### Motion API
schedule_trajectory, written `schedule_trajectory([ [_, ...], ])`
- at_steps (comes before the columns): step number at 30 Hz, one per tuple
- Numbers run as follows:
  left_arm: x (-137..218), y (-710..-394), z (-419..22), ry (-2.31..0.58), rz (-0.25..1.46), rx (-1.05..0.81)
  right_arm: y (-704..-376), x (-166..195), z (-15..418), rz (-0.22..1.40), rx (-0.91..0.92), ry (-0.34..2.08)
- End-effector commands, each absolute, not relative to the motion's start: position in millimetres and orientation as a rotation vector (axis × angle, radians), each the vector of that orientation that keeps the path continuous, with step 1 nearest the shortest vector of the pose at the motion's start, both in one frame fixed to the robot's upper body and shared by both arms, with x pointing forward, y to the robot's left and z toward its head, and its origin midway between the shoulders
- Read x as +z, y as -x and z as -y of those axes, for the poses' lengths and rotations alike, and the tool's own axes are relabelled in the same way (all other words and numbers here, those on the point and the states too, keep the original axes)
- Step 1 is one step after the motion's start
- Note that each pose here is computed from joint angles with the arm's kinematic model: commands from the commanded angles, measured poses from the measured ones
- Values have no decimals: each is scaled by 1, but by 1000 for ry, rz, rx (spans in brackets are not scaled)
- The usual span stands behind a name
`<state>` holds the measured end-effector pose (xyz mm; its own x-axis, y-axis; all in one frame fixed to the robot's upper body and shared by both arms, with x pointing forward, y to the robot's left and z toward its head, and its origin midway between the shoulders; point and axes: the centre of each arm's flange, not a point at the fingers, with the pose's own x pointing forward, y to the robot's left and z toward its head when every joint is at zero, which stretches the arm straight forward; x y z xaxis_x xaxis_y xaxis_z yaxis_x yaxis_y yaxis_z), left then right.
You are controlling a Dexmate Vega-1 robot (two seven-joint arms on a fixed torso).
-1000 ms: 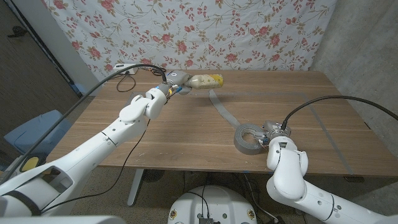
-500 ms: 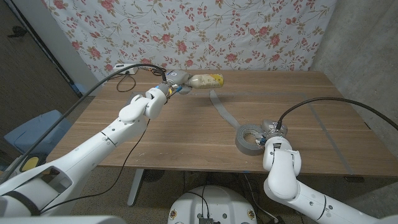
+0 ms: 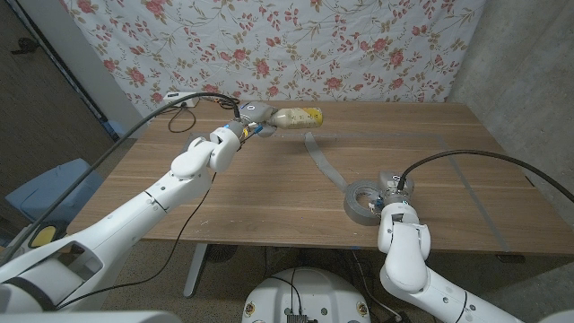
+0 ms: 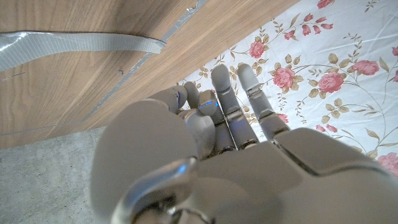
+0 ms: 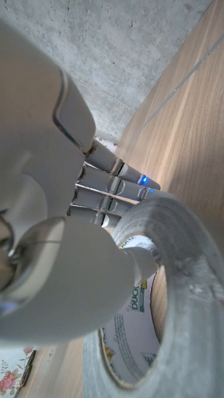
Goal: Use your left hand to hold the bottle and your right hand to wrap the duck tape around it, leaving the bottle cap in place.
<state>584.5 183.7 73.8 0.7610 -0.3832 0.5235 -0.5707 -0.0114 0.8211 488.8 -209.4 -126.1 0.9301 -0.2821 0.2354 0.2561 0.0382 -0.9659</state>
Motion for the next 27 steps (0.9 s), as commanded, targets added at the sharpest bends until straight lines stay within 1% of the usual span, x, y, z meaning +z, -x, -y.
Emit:
schedule_trajectory([
  [1,71,-583,-181,-1625,777,169,-470,-108,218,431,-930,1386],
  [8,69,-583,-181,-1622,778,170,-472,-88,221,500,-1004,1344],
  [15,68,-581,-182,-1621,775,174,-474,-71,223,640,-1092,1325],
  [21,68,-580,-183,-1617,778,178,-476,-61,223,783,-1190,1261],
  [27,68,-580,-183,-1612,779,178,-475,-46,222,871,-1248,1226],
])
